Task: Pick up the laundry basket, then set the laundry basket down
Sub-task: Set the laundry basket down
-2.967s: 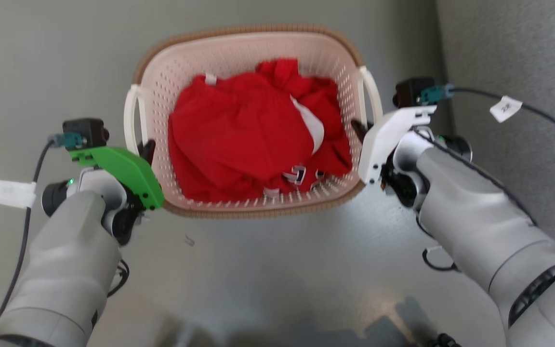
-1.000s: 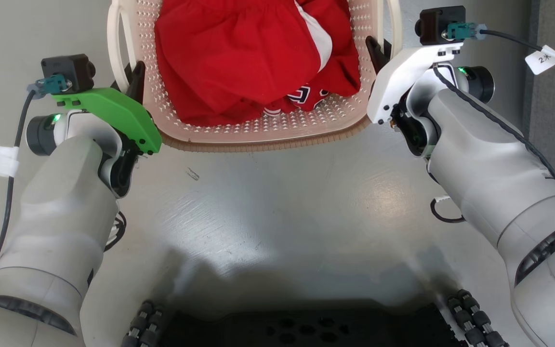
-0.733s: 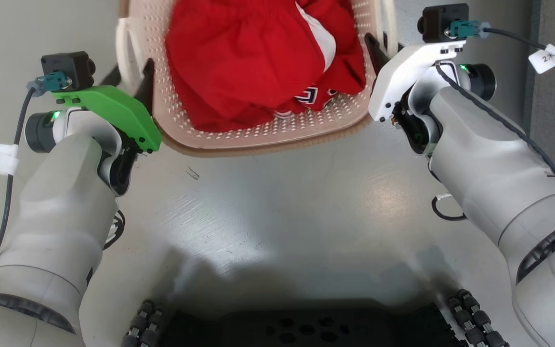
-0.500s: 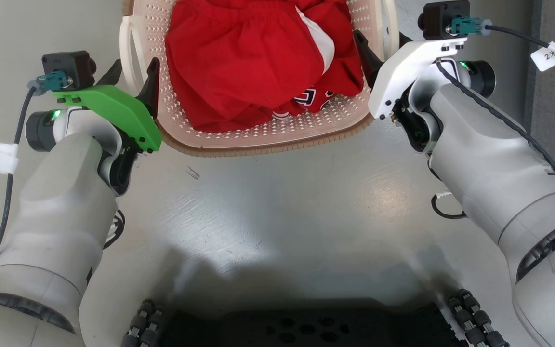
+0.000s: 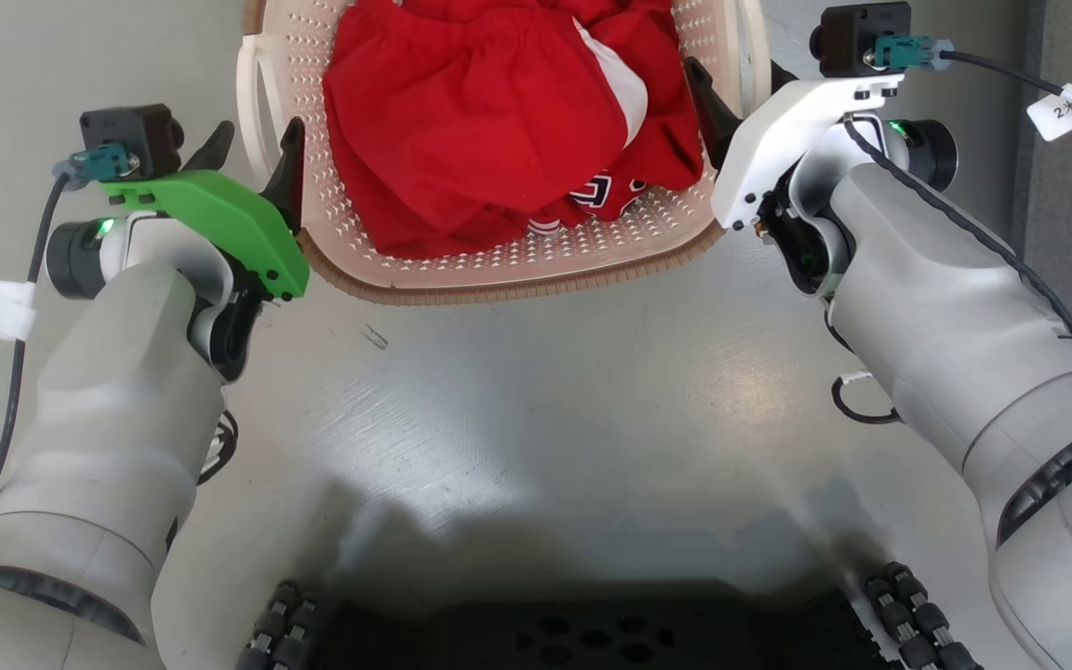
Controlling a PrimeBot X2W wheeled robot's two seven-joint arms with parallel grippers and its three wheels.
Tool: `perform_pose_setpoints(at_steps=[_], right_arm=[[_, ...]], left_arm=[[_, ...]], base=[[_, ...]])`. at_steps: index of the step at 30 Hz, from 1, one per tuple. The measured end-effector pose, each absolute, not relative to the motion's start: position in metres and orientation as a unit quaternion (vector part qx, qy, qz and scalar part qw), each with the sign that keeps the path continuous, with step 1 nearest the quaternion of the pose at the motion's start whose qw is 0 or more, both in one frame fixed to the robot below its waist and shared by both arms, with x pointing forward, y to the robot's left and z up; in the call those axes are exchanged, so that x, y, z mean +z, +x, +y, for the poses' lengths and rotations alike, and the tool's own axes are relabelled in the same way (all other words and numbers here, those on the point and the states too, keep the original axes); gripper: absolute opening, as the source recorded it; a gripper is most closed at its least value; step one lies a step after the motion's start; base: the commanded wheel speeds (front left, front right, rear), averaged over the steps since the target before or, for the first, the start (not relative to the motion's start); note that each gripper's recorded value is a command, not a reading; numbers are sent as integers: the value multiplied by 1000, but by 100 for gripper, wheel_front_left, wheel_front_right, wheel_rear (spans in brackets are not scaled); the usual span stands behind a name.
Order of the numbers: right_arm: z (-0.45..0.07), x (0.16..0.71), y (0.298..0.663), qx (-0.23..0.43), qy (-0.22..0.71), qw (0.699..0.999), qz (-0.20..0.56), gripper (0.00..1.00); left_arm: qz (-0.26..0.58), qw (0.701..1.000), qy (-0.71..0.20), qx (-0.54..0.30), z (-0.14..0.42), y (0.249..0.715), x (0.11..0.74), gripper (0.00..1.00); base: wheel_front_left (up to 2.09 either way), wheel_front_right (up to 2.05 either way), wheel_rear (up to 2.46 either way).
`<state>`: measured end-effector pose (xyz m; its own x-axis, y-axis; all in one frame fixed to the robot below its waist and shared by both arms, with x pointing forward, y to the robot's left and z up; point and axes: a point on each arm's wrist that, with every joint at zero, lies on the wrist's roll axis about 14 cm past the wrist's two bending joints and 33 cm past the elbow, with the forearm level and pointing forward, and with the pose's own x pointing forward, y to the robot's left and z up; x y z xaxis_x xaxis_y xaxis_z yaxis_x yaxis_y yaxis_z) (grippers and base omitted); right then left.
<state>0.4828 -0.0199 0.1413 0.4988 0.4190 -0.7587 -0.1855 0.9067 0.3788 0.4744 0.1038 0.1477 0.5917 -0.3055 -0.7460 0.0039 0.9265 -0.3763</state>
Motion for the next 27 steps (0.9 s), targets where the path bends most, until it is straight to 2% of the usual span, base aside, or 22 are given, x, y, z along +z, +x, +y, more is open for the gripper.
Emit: perform_pose_setpoints(at_steps=[15, 27], right_arm=[[-25, 170, 483, 174, 121, 870, 445, 100], [-34, 218, 478, 174, 118, 889, 408, 100]], left_arm=[[424, 887, -162, -89, 108, 478, 174, 100], [398, 900, -154, -83, 120, 469, 213, 100]], base=[[0, 0, 0], [0, 0, 0]])
